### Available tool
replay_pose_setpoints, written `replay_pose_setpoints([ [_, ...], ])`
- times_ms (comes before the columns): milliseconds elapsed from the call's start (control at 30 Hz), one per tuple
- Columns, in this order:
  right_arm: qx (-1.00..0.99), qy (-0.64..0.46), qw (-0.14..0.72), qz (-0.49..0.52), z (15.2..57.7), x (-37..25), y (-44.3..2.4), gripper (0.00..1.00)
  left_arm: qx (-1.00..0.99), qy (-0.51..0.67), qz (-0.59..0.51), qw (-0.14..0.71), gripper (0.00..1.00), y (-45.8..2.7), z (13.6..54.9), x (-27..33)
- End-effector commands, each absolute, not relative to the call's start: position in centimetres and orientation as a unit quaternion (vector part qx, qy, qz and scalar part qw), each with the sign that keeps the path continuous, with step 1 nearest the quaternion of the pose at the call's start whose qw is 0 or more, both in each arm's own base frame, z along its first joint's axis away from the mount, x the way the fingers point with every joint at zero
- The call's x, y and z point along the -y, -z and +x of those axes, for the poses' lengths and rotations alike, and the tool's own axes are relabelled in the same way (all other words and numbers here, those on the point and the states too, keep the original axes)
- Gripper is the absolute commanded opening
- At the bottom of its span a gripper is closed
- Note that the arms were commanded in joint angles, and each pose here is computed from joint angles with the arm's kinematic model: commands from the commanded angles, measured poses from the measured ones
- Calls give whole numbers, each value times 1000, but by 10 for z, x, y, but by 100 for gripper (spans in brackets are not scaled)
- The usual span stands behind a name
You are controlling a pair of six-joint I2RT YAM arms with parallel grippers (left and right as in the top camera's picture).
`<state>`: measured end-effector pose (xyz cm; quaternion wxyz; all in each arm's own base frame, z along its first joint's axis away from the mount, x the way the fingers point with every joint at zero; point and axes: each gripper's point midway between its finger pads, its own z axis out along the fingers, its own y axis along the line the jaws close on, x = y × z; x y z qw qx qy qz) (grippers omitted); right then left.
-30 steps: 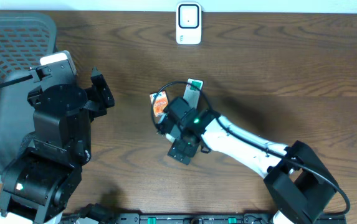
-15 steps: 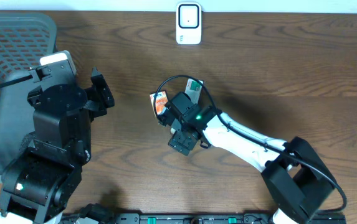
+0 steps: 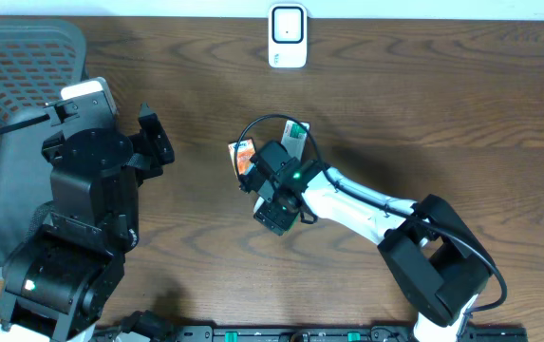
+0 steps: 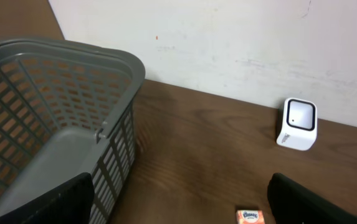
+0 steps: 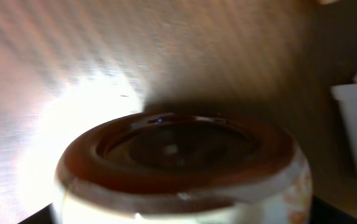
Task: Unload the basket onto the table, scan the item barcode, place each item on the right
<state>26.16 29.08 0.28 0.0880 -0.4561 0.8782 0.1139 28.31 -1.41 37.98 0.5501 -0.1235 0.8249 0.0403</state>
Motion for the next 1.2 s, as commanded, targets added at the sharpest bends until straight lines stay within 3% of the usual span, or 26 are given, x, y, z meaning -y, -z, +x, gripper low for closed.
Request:
replay_pose_setpoints([
  [0, -877, -213, 42, -428, 246, -310, -10, 66, -825, -45, -128, 549, 89, -377, 282, 12],
  [100, -877, -249, 22, -410, 247, -311, -26, 57, -825, -45, -128, 549, 89, -377, 282, 12],
  [267, -883, -286, -2, -372, 260, -302, -55, 26, -825, -45, -128, 549, 89, -377, 282, 12],
  [433, -867, -375, -24, -328, 268, -293, -84, 26, -825, -45, -128, 549, 89, -377, 282, 12],
  [533, -851, -422, -20, -312, 276, -284, -96, 31, -825, -45, -128, 549, 89, -377, 282, 12],
  [967, -872, -382, -16, -306, 284, -268, -85, 34, -825, -45, -128, 549, 89, -377, 282, 12],
  [1167, -871, -382, -17, -308, 283, -269, -85, 41, -825, -45, -128, 549, 89, -377, 282, 12],
])
